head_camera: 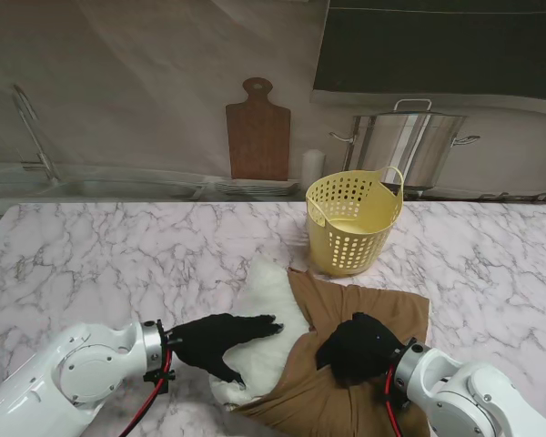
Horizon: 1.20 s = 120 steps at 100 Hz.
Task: Remove the pillowcase from the pillow and put it in the laundry basket
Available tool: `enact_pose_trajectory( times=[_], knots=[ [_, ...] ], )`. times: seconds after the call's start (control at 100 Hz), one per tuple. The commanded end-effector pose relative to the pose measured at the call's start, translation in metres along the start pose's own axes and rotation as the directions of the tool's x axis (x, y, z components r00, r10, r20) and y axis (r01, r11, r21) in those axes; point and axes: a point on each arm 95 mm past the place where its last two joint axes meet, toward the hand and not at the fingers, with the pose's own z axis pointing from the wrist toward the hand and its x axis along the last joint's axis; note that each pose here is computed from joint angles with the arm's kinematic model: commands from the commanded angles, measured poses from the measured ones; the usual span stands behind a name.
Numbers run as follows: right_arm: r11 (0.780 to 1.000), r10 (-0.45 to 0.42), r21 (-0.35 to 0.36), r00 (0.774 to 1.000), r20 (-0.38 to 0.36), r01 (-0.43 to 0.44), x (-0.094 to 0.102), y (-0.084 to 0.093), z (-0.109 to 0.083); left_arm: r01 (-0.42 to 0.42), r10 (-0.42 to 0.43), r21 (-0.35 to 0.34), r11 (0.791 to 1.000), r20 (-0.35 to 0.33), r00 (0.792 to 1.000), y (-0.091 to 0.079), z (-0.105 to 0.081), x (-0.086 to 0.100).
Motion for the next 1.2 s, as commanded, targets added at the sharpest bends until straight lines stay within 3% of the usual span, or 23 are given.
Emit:
enact_pose_trajectory(
  times=[0.0, 0.19, 0.42, 0.59, 0.76, 0.86, 0.97, 1.09, 1.19],
  knots=[
    [0.999, 0.034, 0.019, 0.999, 0.008, -0.034, -0.002, -0.014, 0.0, 0.04, -0.04, -0.039, 0.998, 0.002, 0.999, 0.007, 0.009, 0.001],
    [0.995, 0.071, -0.064, 0.997, -0.018, -0.072, 0.006, -0.013, -0.008, 0.187, -0.182, -0.082, 0.979, 0.075, 0.981, 0.014, 0.028, -0.009],
    [0.987, 0.068, -0.142, 0.997, -0.03, -0.071, 0.012, -0.011, -0.018, 0.31, -0.3, -0.076, 0.948, 0.112, 0.947, 0.025, 0.047, -0.01],
    [0.978, 0.034, -0.204, 0.999, -0.019, -0.037, 0.015, -0.008, -0.022, 0.397, -0.389, -0.031, 0.917, 0.147, 0.91, 0.025, 0.056, -0.012],
    [0.984, -0.08, -0.158, 0.997, 0.011, 0.081, 0.021, -0.004, -0.031, 0.475, -0.471, 0.026, 0.879, 0.194, 0.861, 0.018, 0.062, -0.011],
    [0.987, -0.111, -0.11, 0.993, 0.037, 0.115, 0.024, -0.004, -0.035, 0.501, -0.497, 0.045, 0.865, 0.225, 0.838, 0.015, 0.065, -0.011],
    [0.983, -0.171, -0.05, 0.982, 0.081, 0.175, 0.027, -0.005, -0.038, 0.548, -0.543, 0.056, 0.835, 0.246, 0.803, 0.016, 0.068, -0.012],
    [0.983, -0.18, -0.003, 0.975, 0.131, 0.182, 0.026, -0.011, -0.033, 0.575, -0.57, 0.063, 0.815, 0.26, 0.779, 0.017, 0.069, -0.013],
    [0.994, -0.1, -0.037, 0.985, 0.143, 0.107, 0.021, -0.014, -0.025, 0.586, -0.581, 0.068, 0.808, 0.264, 0.77, 0.017, 0.068, -0.014]
  ],
)
